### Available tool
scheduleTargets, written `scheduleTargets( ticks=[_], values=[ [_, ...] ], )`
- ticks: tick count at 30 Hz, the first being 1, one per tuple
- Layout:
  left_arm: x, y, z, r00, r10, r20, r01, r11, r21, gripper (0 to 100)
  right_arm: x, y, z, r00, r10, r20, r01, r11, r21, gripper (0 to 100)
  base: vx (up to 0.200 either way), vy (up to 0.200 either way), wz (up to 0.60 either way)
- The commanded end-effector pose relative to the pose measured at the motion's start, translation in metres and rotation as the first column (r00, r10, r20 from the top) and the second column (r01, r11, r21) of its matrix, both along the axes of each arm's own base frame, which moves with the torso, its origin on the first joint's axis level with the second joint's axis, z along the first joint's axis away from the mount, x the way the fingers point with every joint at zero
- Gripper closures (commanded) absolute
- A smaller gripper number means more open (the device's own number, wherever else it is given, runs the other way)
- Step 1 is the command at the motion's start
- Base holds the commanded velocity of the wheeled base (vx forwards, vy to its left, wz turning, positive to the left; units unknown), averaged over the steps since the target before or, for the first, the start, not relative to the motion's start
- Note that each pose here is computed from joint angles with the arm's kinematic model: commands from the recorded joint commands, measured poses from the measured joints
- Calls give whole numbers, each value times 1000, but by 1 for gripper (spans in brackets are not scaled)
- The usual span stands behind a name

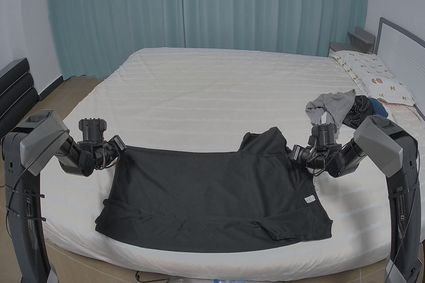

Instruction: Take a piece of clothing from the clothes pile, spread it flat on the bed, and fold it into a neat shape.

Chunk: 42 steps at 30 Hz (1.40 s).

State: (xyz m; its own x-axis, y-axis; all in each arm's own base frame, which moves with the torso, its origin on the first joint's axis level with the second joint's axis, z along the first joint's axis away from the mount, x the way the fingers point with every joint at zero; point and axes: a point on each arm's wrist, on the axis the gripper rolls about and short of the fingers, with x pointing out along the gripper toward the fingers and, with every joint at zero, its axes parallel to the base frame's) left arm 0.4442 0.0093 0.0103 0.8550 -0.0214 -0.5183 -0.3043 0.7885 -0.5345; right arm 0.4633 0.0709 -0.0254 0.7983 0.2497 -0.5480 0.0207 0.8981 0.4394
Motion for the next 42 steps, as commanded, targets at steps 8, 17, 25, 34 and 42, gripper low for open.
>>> scheduleTargets(
  ticks=[8,17,25,34,42],
  values=[
    [0,1,0,1000,1,1,-1,1000,0,100,-10,-29,12,1000,-15,-18,16,999,30,100,0,0,0],
    [0,1,1,1000,1,1,-1,1000,0,100,-15,-32,8,999,0,-42,1,999,43,0,0,0,0],
    [0,1,1,1000,1,2,-1,1000,1,100,-11,-30,34,999,35,29,-38,993,109,0,0,0,0],
    [0,0,1,1000,-1,1,1,1000,1,100,0,-11,11,994,101,32,-103,993,60,0,0,0,0],
    [0,0,1,1000,0,1,0,1000,0,100,17,-1,4,989,130,73,-133,990,44,0,0,0,0]
  ],
)
